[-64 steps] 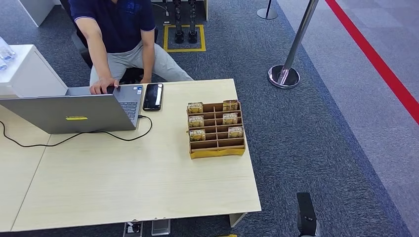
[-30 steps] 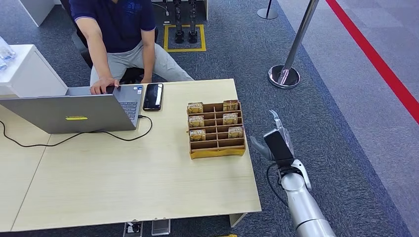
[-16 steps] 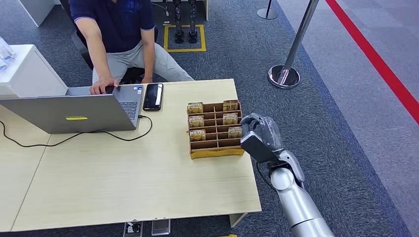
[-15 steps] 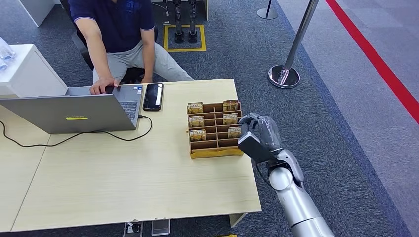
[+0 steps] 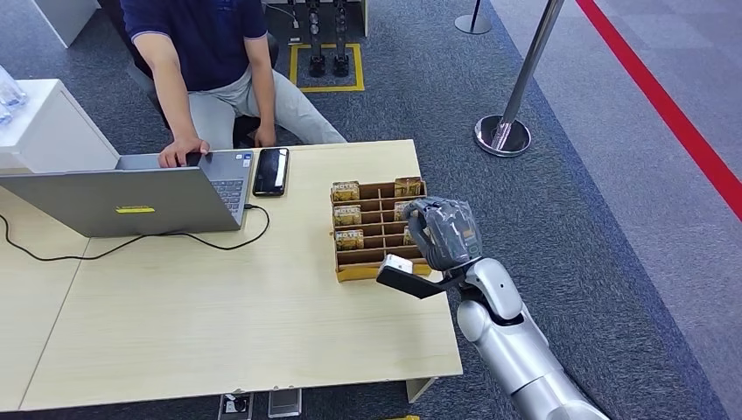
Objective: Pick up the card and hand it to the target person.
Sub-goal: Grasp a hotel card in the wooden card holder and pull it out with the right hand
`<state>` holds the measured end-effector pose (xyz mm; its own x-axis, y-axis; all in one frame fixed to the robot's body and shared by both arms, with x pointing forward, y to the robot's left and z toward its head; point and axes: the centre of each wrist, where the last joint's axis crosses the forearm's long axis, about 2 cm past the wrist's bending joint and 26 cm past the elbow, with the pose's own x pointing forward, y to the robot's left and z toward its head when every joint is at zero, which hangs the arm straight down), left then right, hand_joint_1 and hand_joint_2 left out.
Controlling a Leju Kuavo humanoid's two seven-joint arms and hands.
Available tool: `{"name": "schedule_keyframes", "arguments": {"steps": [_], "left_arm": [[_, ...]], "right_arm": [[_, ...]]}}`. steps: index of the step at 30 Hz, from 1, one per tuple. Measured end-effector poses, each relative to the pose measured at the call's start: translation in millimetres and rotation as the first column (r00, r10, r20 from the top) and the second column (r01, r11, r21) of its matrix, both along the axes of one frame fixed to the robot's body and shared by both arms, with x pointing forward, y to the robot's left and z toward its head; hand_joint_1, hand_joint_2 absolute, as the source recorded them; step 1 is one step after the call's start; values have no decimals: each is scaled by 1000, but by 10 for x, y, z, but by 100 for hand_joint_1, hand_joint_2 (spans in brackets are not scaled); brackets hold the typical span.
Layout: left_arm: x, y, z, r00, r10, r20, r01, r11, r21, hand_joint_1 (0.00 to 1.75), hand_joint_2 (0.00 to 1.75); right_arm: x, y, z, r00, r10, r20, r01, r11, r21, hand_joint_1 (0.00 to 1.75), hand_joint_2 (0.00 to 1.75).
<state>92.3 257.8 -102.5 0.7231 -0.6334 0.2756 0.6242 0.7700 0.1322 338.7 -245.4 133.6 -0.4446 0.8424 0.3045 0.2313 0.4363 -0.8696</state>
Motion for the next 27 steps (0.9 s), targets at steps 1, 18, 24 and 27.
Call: {"name": "schedule_keyframes", "arguments": {"steps": [1,18,24,27], "left_arm": [[1,0,0,1000,2,0,-2,1000,0,0,0],[-28,12,-7,999,37,-6,-37,999,-5,0,0],[-31,13,-7,999,35,-12,-35,999,-3,0,0],[-31,13,-7,999,32,-13,-32,999,-3,0,0]], "right_arm": [[15,16,-5,1000,5,-2,-5,1000,-12,99,175],[207,105,-89,997,39,-61,-43,997,-66,86,175],[198,79,-160,997,22,-80,-26,998,-57,84,175],[190,60,-184,996,9,-87,-14,998,-60,77,175]]}}
